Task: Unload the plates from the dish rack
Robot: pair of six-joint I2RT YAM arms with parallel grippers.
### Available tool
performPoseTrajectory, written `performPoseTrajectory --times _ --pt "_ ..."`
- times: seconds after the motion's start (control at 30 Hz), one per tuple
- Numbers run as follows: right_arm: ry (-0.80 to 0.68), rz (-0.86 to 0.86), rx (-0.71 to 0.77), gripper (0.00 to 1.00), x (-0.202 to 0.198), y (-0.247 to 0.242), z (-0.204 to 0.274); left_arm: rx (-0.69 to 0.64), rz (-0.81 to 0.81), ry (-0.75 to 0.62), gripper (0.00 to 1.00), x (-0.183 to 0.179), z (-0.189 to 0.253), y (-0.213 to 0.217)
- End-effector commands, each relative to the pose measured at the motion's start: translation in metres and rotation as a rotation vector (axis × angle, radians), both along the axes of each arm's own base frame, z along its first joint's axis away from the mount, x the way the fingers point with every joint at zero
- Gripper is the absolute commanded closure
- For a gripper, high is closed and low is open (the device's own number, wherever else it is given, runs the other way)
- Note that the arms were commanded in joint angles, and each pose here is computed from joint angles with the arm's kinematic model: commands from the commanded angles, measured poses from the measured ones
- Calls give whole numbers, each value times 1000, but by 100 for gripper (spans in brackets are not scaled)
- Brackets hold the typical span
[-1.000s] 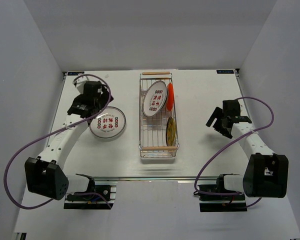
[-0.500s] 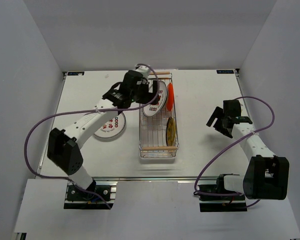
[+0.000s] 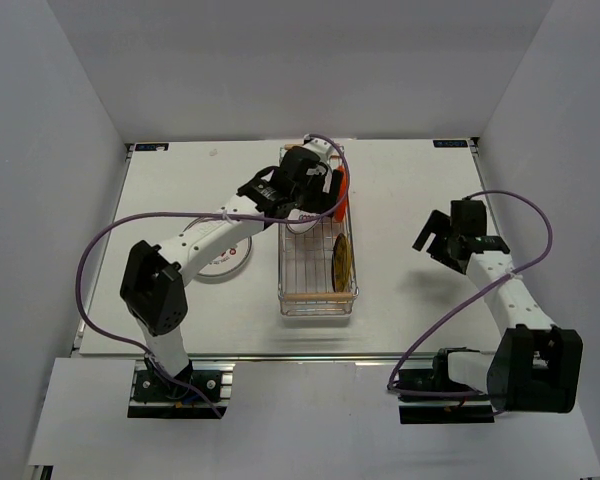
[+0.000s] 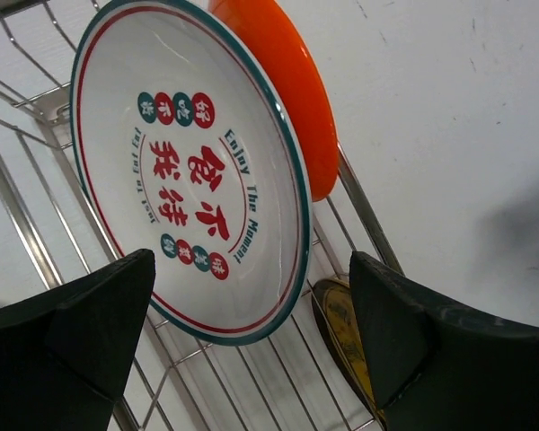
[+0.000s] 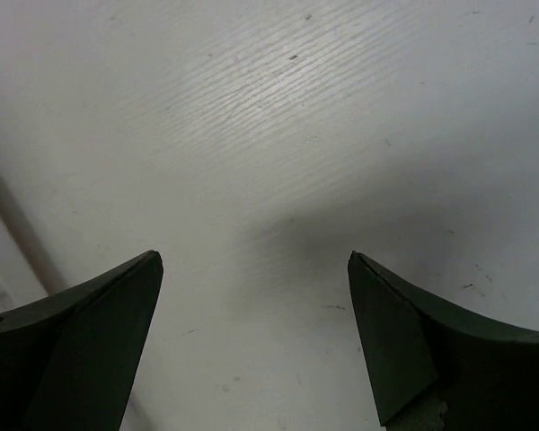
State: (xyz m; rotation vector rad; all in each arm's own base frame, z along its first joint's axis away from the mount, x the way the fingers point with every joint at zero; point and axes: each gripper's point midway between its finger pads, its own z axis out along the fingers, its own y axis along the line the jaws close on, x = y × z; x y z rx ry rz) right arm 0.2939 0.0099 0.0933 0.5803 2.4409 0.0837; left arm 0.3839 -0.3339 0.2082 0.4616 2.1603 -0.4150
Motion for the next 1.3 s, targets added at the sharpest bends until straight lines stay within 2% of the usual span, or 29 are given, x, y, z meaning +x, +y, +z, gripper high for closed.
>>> performPoseTrajectory --times 0.0,0.03,0.07,0.13,0.17,0.27,0.37,0.47,0.63,0.87,0.97,1.07,1.17,1.27 --pt "-159 99 82 11 13 22 40 -25 63 -71 2 2 35 10" --pt "-209 137 85 11 17 26 51 -44 79 -96 2 1 47 15" --pt "-272 218 144 11 16 46 72 -37 93 -89 2 -3 40 21" --pt "-322 277 148 11 13 56 93 -62 125 -121 2 -7 54 31" --pt "-369 314 154 11 12 66 113 -46 136 -112 2 -10 46 37" --pt "-417 477 230 11 2 104 140 -49 169 -116 2 -18 48 49" --pt "-405 612 245 11 -13 148 151 -53 196 -112 2 -23 48 57" --pt "-377 692 224 11 -19 172 153 -44 226 -113 2 -25 48 66" --pt "-281 805 130 11 -30 217 139 -45 259 -119 2 -26 50 77" --pt "-159 734 -2 14 -32 223 115 -42 285 -116 2 -32 45 86" --pt "-117 700 -28 21 -35 222 104 -39 297 -117 2 -35 43 91" --pt "-90 734 -29 36 -42 231 97 -46 307 -124 2 -34 45 96" --pt "-74 745 -43 45 -44 236 91 -41 305 -121 2 -34 43 95" --pt "-81 747 -58 47 -45 239 94 -36 305 -115 2 -33 41 95"
